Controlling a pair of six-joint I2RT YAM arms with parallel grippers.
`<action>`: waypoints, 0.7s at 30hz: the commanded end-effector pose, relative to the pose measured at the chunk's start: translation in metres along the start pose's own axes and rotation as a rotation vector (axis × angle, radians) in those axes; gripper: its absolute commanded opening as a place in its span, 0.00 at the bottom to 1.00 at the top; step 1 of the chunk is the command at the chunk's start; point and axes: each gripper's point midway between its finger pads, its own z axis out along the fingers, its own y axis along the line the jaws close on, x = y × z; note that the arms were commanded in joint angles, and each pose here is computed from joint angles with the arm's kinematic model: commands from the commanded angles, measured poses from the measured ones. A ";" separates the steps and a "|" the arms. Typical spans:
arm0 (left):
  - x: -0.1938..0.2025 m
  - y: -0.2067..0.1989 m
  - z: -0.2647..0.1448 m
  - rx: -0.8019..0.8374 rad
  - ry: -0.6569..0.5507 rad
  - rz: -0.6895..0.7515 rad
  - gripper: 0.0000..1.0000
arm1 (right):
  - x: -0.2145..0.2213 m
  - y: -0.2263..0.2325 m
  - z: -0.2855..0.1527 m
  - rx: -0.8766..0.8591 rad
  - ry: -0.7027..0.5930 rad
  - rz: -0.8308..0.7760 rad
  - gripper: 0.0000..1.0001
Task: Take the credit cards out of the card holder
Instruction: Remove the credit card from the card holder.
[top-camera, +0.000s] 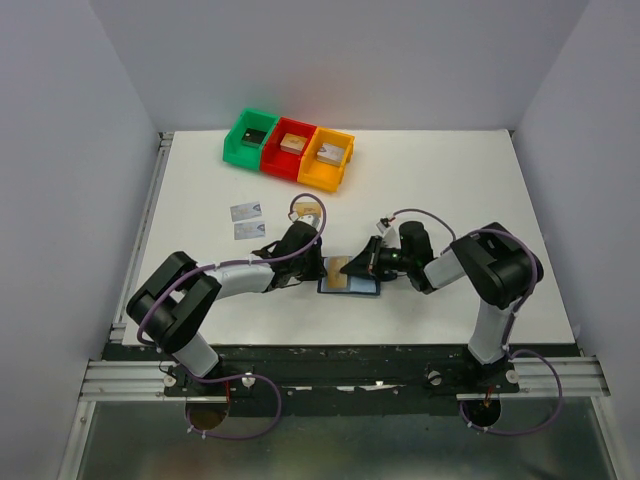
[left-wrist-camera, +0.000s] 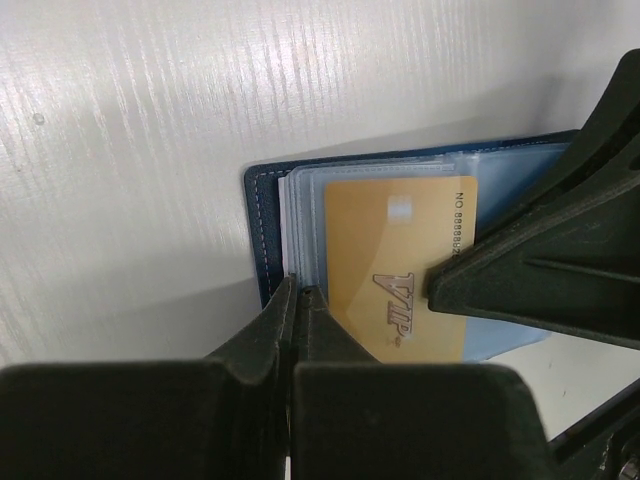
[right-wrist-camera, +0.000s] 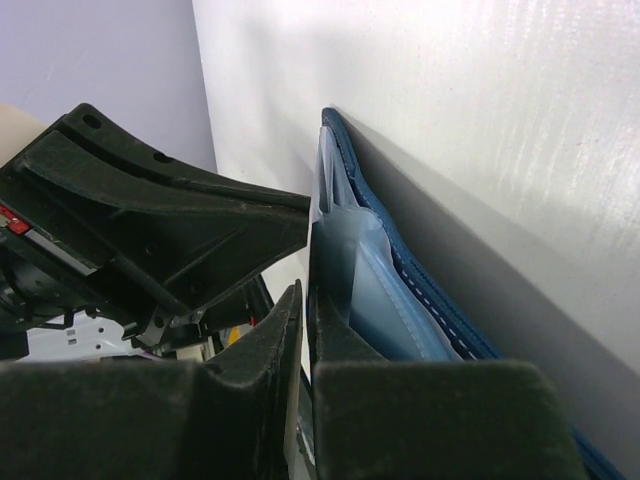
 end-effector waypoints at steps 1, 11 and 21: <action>0.017 0.007 -0.004 -0.021 0.050 -0.003 0.00 | 0.003 0.008 -0.003 -0.001 0.004 -0.062 0.15; 0.017 -0.016 0.002 0.098 0.072 0.033 0.00 | 0.001 0.014 0.002 -0.023 0.027 -0.048 0.30; 0.017 -0.028 0.003 0.145 0.072 0.061 0.00 | 0.003 0.019 0.009 -0.041 0.068 -0.041 0.31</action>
